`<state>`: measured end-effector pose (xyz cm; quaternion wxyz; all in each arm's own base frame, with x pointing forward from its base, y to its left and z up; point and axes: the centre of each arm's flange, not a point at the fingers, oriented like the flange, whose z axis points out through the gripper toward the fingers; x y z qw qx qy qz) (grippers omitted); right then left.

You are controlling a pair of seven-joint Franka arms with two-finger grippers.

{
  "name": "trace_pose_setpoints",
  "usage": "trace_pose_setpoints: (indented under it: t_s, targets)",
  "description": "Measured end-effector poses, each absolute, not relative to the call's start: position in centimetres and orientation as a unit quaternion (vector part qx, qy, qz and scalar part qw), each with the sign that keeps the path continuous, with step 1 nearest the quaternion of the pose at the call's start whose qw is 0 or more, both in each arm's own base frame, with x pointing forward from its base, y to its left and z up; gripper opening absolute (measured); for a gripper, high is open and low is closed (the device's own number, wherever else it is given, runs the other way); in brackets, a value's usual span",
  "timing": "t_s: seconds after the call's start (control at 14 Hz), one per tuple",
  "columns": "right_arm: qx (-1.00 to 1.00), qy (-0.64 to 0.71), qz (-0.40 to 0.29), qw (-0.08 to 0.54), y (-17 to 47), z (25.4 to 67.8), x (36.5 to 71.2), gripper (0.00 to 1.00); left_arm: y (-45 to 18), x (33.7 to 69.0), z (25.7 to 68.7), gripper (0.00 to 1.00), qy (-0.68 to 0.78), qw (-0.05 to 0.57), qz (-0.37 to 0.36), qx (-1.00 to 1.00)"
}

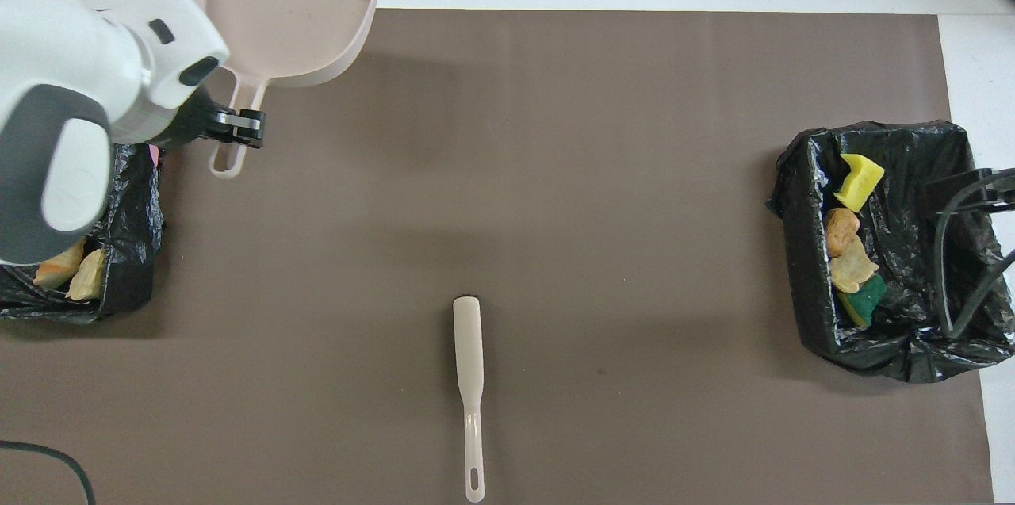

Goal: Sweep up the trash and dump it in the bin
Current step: 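Set the dustpan down beside the brush with the left gripper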

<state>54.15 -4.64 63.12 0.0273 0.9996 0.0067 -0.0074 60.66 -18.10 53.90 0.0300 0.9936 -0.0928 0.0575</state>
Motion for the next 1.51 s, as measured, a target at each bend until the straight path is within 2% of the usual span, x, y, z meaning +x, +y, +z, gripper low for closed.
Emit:
trace_pose_setpoints:
  t_s: [0.43,0.79,1.08,1.36,1.51]
  targets:
    - [0.999,0.018,-0.020,0.020,-3.3,62.4,53.9,1.00,-31.9,57.7,42.6,0.32,-0.146,0.049,0.055,0.986]
    - [0.999,0.020,-0.020,0.019,-3.0,62.4,54.0,1.00,-35.5,53.4,35.5,0.32,-0.148,0.057,0.039,0.987]
    - [0.999,0.021,-0.019,0.019,-2.8,62.4,53.9,1.00,-37.3,51.5,34.5,0.32,-0.109,0.060,0.035,0.992]
    - [0.999,0.022,-0.019,0.019,-2.8,62.4,53.9,1.00,-37.6,51.3,34.7,0.33,-0.074,0.063,0.035,0.995]
    - [0.999,0.022,-0.019,0.019,-2.8,62.4,53.9,1.00,-37.3,51.5,35.2,0.50,-0.060,0.066,0.037,0.995]
